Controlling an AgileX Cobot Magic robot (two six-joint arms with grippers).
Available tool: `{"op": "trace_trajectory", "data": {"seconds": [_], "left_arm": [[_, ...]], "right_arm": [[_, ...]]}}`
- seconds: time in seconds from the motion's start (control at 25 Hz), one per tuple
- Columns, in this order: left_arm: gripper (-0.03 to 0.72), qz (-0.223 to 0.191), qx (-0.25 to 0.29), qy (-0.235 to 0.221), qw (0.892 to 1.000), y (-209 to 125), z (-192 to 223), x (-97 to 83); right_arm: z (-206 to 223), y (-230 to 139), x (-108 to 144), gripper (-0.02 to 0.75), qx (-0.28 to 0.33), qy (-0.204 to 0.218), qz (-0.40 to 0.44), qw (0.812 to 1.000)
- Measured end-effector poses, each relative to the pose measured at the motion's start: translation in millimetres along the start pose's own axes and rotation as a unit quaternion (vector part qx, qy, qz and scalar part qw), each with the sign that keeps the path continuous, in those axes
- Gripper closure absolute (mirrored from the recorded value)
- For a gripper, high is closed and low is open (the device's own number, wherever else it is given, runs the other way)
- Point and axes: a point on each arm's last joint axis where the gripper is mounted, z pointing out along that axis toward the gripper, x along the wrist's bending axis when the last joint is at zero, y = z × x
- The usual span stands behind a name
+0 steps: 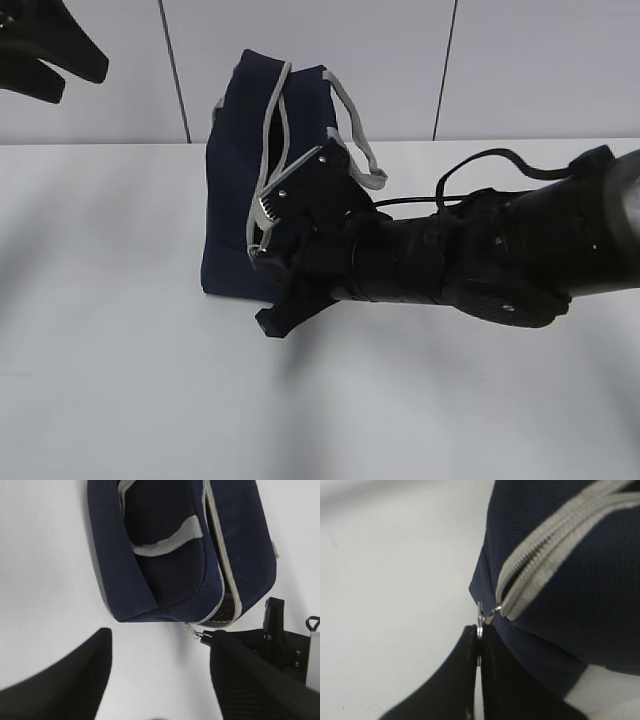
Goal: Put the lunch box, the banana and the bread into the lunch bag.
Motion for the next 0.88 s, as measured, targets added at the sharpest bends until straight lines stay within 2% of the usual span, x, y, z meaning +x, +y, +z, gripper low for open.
{"op": "trace_trajectory", "data": {"seconds": [0.36,0.88], "left_arm": [[0.254,-0.001,0.0,-0.001,1.0,0,0,-0.3],[0.254,-0.001,-0.001,-0.003,1.0,0,0,-0.5]], "right_arm": [[-2,16,0,0.754,-0.012,0.023,-0.023,0.999],[0,41,-13,0.754,-0.017,-0.008,-0.043,0.999]]}}
